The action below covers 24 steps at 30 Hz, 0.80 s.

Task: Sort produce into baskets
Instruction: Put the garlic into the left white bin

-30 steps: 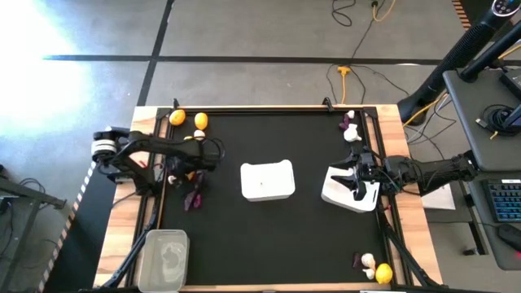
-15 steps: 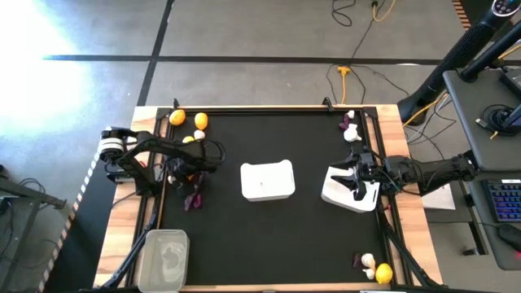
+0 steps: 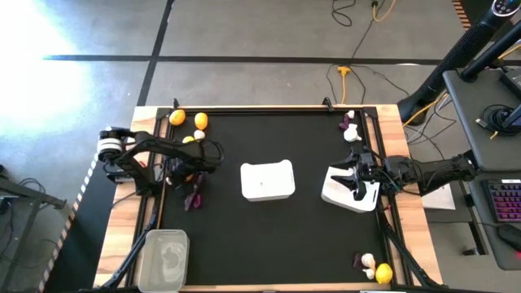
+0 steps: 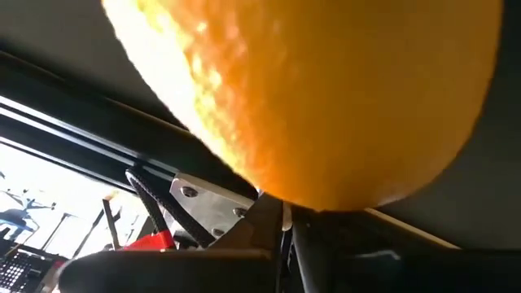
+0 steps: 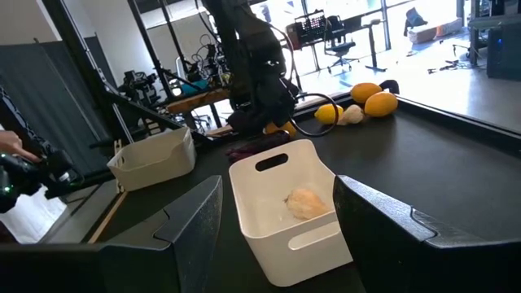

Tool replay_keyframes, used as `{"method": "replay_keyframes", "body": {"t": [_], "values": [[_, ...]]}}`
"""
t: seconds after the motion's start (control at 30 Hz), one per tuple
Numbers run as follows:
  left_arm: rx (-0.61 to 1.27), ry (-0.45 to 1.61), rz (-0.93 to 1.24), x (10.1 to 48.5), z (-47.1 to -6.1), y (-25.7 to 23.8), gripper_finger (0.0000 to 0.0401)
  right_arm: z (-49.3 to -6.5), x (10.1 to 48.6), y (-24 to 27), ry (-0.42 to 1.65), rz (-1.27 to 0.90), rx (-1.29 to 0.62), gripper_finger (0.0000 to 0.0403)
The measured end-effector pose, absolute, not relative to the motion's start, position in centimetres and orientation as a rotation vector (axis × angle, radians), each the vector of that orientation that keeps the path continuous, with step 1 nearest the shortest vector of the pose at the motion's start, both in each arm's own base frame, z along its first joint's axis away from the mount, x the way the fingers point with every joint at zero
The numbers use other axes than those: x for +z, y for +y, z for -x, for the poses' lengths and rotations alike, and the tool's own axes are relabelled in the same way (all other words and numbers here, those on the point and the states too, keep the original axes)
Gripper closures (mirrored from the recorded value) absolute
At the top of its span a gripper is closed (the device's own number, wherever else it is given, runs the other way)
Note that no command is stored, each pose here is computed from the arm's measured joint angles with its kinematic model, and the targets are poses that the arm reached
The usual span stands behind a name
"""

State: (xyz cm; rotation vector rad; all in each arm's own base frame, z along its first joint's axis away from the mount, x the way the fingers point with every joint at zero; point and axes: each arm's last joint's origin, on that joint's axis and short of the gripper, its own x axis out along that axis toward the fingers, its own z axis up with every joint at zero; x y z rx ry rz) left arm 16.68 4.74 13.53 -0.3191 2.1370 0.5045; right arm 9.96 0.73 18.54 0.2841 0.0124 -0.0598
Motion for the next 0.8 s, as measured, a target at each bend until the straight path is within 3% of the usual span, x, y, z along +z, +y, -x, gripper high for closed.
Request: {"method": "replay_keyframes", "body": {"t": [0.4,0.8], "values": [[0.515,2.03,0.332,15.1,-16.3,4.6,0.0401,-10.0,18.5,0.7,0.013,-0.284,-0.06,0.0174],[0.578,2.007,0.535,18.9,-16.5,4.3,0.0401,-10.0,18.5,0.7,0.012,-0.284,-0.06,0.0174]]}}
